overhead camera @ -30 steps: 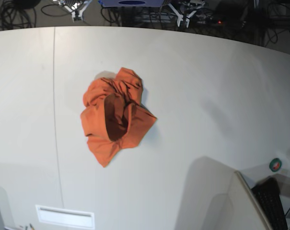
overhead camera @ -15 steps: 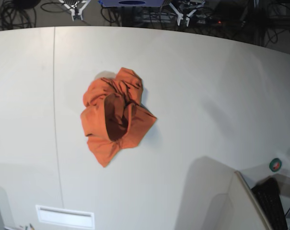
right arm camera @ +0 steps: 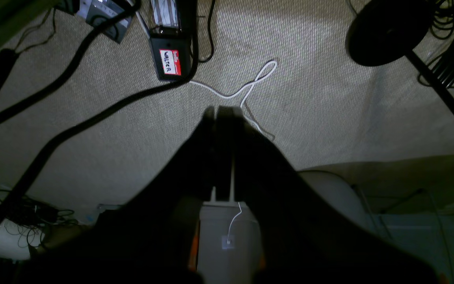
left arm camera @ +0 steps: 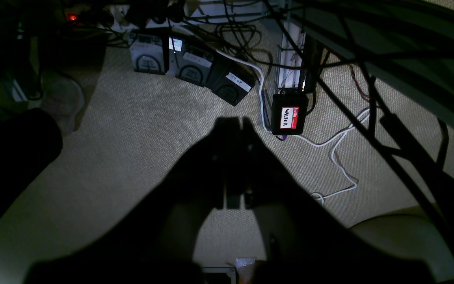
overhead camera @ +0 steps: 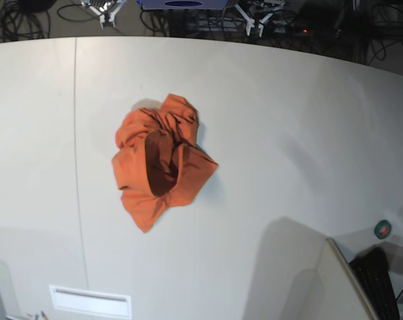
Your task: Layout the t-shirt on the table in an organized manner, then fold the t-shirt properly
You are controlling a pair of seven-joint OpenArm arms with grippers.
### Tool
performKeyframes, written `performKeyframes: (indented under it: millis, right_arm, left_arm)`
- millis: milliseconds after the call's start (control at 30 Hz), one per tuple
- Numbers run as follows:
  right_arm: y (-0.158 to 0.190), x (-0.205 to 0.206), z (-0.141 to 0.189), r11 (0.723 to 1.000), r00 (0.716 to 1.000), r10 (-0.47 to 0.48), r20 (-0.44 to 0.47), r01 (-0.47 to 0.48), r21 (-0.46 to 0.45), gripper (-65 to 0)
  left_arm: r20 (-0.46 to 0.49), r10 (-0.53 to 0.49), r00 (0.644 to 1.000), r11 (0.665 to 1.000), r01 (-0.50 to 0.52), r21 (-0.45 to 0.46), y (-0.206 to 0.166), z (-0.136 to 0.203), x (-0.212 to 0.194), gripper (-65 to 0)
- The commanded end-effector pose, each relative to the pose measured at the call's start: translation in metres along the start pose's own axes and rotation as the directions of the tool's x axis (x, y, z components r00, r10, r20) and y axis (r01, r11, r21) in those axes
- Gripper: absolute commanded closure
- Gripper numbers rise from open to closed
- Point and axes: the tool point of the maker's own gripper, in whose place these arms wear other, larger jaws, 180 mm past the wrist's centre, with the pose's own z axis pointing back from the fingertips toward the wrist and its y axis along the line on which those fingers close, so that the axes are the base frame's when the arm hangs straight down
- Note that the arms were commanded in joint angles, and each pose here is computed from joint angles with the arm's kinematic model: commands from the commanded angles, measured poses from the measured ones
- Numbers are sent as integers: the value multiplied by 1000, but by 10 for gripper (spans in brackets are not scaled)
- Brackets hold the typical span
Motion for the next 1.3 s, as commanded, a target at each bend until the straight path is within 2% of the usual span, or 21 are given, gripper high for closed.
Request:
performKeyframes:
  millis: [0,67,167,233,367,467,700,933,1100,1167,1267]
  right_arm:
    - [-4,-5,0,1000,1000,-7,-10,7,-3,0]
    - [-13,-4,0,1000,1000,-13,-10,13,-17,0]
    - [-23,-6,0,993,994,-113,-8,112,-25,0]
    - [-29,-7,1,991,991,-131,0,131,-32,0]
    - [-49,-41,4,990,991,-125,-52,122,-68,0]
    - [-54,-56,14,990,992,-118,-42,115,-80,0]
    - [-56,-60,62,991,995,-95,-15,93,-93,0]
    - [-75,-36,126,974,979,-165,120,181,-135,0]
    - [-81,15,184,973,955,-139,263,181,-146,0]
    - [-79,36,207,974,939,-125,321,177,-141,0]
    - [-76,71,245,975,892,-101,440,177,-134,0]
  left_arm:
    - [-2,0,1000,1000,0,8,3,0,-3,0]
    - [-2,0,1000,1000,0,8,3,0,-3,0]
    - [-4,-10,1000,1000,10,6,2,0,-3,0]
    - [-13,-18,1000,1000,18,4,1,1,-9,0]
    - [-2,-31,1000,999,31,8,5,8,-32,0]
    - [52,-48,997,999,47,28,18,20,-39,0]
    - [156,-109,982,992,98,74,51,57,-46,0]
    - [274,-153,950,988,136,79,52,107,-39,0]
    - [420,-189,888,982,172,79,44,150,3,0]
    - [473,-202,858,979,184,84,42,166,21,0]
    - [552,-202,809,979,189,81,34,189,49,0]
